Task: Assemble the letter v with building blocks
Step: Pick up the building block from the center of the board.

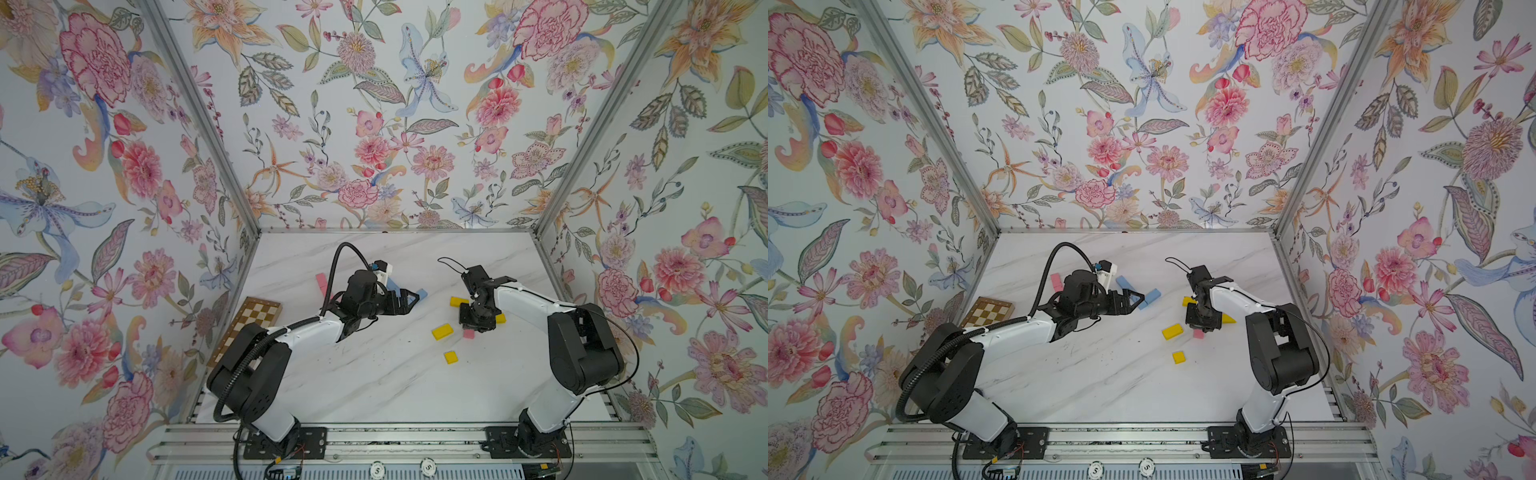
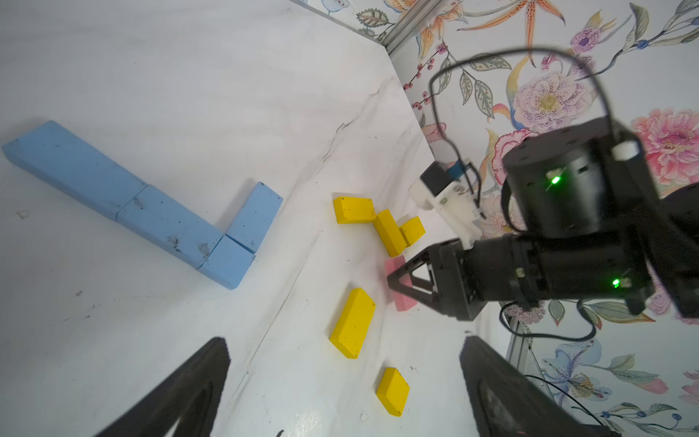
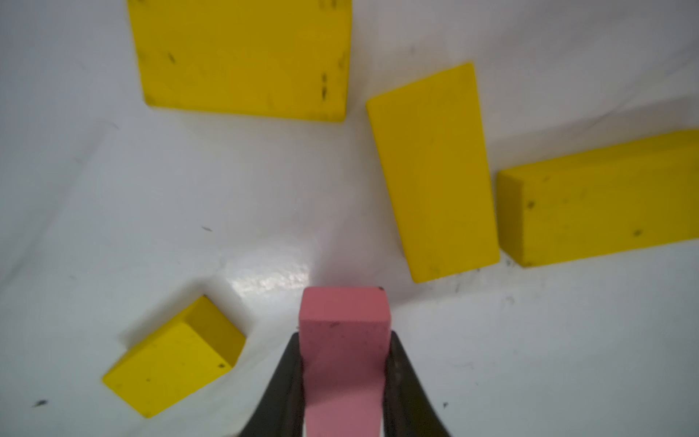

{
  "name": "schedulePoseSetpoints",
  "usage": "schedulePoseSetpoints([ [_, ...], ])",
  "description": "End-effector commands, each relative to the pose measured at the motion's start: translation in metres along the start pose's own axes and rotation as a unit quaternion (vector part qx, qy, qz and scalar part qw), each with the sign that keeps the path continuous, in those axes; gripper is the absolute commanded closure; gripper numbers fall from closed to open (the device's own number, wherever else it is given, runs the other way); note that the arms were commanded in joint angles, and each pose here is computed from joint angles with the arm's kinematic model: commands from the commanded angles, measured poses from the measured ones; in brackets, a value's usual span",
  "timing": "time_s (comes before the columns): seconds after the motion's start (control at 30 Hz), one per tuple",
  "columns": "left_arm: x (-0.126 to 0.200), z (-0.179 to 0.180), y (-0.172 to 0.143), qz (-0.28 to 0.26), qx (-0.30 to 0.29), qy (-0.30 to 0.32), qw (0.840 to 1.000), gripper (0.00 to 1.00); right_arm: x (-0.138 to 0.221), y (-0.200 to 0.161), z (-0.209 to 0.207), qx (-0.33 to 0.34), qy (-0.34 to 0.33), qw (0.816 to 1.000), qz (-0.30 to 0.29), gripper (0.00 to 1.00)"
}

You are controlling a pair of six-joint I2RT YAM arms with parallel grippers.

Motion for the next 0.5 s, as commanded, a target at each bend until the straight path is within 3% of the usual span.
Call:
schedulePoseSetpoints([
  [0.0, 0.009, -0.001, 0.023, -0.005, -0.060, 0.039, 0.997, 0.01, 0.023, 0.047, 0.028, -0.055, 0.060, 0.996, -0.037, 0.78],
  [0.23, 0.014, 0.023, 0.049, 0.034, -0.162, 0.184, 0.969, 0.01, 0.015, 0.110, 0.083, -0.148, 0.121, 0.980, -0.051, 0.79],
  [0.47, 0.011, 0.037, 0.062, 0.065, -0.214, 0.250, 0.942, 0.01, -0.018, 0.122, 0.114, -0.205, 0.126, 0.969, -0.049, 0.77],
])
Point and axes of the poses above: each gripper's point midway between its finger pads, its own x axis back along the fingers, its own z axis along the line the jaws close on, y = z × x, the point moved 5 cm from there along x, back along the fingers, and after that the axes turned 12 degrees about -x, right-handed, at the moved point
